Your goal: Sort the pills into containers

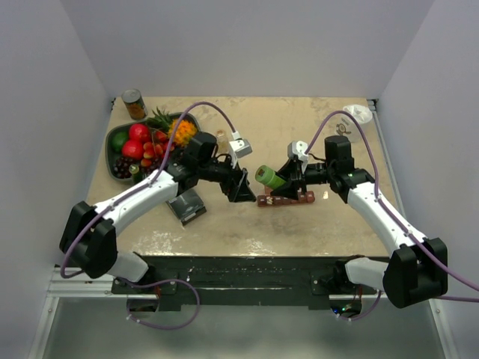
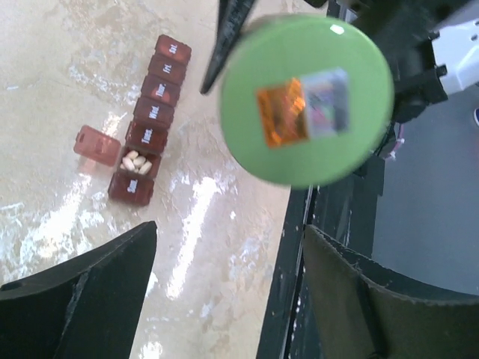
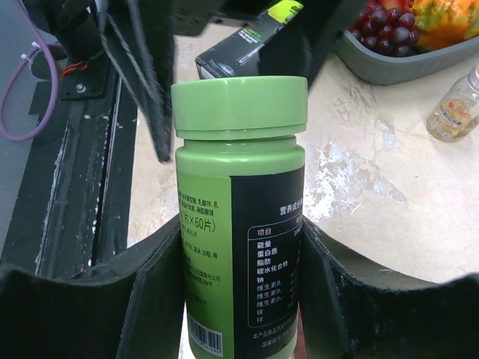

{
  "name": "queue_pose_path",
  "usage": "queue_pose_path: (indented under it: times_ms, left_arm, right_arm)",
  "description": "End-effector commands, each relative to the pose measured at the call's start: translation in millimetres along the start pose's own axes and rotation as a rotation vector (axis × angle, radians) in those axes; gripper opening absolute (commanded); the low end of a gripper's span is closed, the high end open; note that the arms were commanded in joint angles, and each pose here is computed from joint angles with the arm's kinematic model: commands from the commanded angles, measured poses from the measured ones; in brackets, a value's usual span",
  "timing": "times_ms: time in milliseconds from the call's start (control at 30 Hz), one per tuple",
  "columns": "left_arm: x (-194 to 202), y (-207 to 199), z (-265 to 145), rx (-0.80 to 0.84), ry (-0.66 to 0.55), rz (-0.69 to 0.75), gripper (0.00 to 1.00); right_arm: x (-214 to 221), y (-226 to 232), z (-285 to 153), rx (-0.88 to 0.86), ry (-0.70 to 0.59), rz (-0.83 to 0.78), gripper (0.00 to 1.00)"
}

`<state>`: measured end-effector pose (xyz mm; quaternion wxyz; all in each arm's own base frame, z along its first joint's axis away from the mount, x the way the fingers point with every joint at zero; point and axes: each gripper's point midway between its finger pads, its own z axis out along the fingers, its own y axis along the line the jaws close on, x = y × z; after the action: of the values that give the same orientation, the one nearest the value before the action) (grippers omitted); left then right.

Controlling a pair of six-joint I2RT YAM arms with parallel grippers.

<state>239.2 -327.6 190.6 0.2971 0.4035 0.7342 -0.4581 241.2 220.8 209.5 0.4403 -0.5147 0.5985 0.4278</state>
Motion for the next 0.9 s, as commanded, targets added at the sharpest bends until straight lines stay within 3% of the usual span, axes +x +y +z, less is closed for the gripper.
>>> queue_pose_path:
  times_ms: [0,100,200,367,533,867]
  left_arm:
    - [-14.8,-25.1,-30.8,0.001,-0.085,0.108,0.84]
    - [-26.8,-34.0,-47.1,-0.043,-0.159,0.098,0.88]
    - [-48.7,-29.6,-58.8,-0.142,-0.258,0.015,0.99]
    - [-82.1,-24.2,-60.5,-0.193,-0.325,-0.202,0.99]
    - [-89.1,-24.7,-51.7,-0.169,-0.333,-0.375,0.99]
    - [-110.2,-36.2,-41.8,-0.143,-0.382,-0.444,0.96]
  right_arm:
    - [-31.2,-2.0,-4.3,0.004,-0.052,-0.115,0.0]
    - [-30.2,-3.6,-4.2,0.013,-0.046,-0.117,0.0]
    - [-28.7,-6.4,-4.4,0.029,-0.036,-0.123,0.0]
    - [-27.9,-8.5,-5.2,0.039,-0.029,-0.126,0.0]
    - [-26.4,-9.3,-5.1,0.044,-0.026,-0.124,0.0]
    - [-24.8,-11.7,-4.8,0.052,-0.022,-0.121,0.0]
